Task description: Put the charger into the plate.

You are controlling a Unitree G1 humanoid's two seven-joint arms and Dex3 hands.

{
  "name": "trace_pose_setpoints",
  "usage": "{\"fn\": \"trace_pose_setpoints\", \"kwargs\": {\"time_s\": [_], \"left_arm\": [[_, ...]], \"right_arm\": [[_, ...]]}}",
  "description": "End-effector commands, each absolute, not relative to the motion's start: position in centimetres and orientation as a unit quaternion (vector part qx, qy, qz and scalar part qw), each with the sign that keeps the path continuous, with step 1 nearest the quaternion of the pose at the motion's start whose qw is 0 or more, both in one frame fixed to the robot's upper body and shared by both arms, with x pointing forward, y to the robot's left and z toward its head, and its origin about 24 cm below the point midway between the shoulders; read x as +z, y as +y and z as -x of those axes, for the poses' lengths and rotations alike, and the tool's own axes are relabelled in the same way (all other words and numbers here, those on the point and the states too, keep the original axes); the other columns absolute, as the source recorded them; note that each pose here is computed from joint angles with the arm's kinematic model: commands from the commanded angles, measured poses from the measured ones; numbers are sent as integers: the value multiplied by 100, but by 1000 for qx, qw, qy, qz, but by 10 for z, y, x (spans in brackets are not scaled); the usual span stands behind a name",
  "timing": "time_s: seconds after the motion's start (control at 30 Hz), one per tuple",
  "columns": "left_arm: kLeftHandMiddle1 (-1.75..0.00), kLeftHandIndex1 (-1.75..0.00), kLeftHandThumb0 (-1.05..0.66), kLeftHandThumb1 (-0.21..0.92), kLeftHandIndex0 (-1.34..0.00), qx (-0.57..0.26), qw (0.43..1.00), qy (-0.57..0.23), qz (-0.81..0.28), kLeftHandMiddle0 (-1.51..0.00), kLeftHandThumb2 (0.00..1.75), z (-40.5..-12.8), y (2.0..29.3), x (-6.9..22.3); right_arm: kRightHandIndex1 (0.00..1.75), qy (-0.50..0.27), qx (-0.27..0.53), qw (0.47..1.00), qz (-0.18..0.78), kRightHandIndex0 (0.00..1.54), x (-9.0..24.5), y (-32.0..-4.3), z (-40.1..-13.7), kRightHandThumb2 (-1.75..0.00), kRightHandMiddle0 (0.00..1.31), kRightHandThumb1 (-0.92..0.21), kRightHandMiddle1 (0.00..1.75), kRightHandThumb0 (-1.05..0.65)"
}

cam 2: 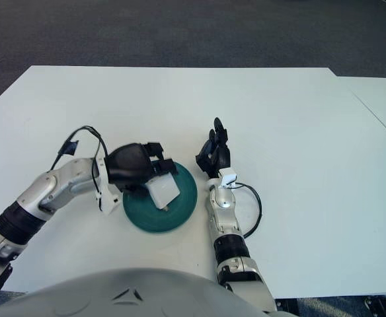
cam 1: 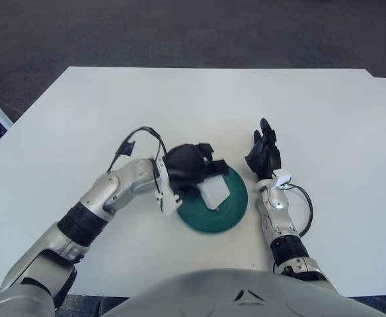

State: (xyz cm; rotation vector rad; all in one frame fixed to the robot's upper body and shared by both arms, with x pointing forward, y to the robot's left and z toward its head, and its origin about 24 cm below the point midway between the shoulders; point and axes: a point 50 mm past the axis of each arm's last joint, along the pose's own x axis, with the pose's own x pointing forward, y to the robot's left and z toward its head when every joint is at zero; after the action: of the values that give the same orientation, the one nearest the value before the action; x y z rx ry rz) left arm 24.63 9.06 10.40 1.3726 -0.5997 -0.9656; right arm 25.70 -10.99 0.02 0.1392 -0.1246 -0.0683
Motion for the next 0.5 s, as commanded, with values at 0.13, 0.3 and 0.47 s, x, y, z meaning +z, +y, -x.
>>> {"fn": "trace_pose_setpoints", "kwargs": {"time_s": [0.13,0.3,0.47], "left_arm": [[0,-2,-105,92,0,-361,794,-113,-475,0,61,-259,122,106],[0,0,-105,92,0,-381,834,-49,-396,0,48,-252,134,105],[0,0,-105,92,0,-400,836,-27,-373,0,43,-247,136,104]], "right_arm": [[0,55,-39,992,-102,9,-54,-90,-208,-101,0,-92,28,-61],[0,73,-55,992,-92,6,-54,-93,-213,-96,0,-92,21,-70],[0,83,-55,991,-91,4,-54,-93,-217,-94,0,-92,14,-80]]}}
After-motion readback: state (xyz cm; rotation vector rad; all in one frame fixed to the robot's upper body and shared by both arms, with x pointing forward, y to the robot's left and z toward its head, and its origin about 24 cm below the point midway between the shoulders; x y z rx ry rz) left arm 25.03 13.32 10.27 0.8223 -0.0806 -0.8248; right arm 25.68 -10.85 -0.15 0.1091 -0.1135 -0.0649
